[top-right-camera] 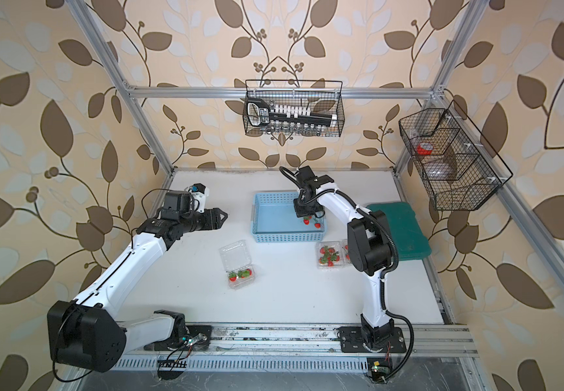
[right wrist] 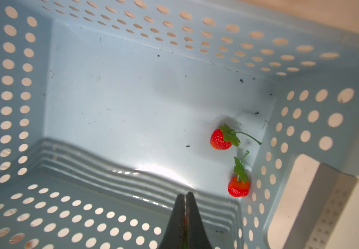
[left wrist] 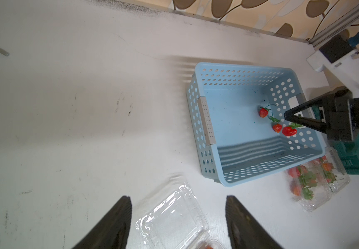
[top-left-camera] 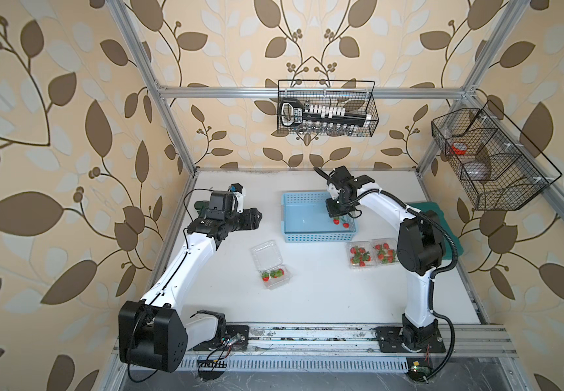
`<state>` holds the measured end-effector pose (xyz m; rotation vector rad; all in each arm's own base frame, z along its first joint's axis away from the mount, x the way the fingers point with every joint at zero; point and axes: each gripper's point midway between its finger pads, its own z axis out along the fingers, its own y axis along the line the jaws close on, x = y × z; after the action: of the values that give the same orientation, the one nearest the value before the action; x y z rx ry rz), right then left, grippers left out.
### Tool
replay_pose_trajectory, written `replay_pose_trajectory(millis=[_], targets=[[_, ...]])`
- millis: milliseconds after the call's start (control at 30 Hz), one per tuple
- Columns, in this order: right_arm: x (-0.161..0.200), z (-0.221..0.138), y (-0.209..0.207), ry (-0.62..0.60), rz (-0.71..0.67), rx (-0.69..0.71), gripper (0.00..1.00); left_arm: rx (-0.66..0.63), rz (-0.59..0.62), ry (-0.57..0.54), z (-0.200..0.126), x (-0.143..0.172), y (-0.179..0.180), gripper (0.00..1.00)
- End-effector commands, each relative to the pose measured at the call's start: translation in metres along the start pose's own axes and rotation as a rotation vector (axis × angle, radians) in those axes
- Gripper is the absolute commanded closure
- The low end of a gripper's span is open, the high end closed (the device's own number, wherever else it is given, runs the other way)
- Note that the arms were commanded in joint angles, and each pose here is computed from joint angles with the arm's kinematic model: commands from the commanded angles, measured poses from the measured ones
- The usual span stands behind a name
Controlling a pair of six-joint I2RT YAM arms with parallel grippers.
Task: Pack strawberries into containers
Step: Pick up the strawberry from the basket, then place the strawberry in the packing box.
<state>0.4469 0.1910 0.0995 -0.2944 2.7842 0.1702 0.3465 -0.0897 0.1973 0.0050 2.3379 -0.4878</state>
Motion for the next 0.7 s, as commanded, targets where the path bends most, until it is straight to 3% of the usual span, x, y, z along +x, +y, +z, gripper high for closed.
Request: replay_pose_trajectory(millis=[0, 167, 367, 500, 667], targets=[[-0.020, 0.009, 0.013, -0.030, 0.006, -0.066, 1.00, 0.025, 0.017, -0.038, -0.009, -0.012, -0.006, 0.30], [-0.032, -0.002, 0.021, -0.081, 0.014, -0.104, 1.00, 0.020, 0.019, -0.035, -0.008, -0.011, -0.005, 0.29], [-0.022, -0.055, 0.063, -0.160, -0.080, -0.207, 1.00, 0.023, 0.015, -0.031, -0.006, -0.011, -0.005, 0.29], [0.013, -0.087, 0.120, -0.198, -0.163, -0.346, 1.00, 0.024, 0.017, -0.037, -0.007, -0.013, -0.006, 0.29], [0.081, -0.090, 0.194, -0.151, -0.266, -0.483, 1.00, 0.015, 0.017, -0.036, -0.007, -0.013, -0.004, 0.30]])
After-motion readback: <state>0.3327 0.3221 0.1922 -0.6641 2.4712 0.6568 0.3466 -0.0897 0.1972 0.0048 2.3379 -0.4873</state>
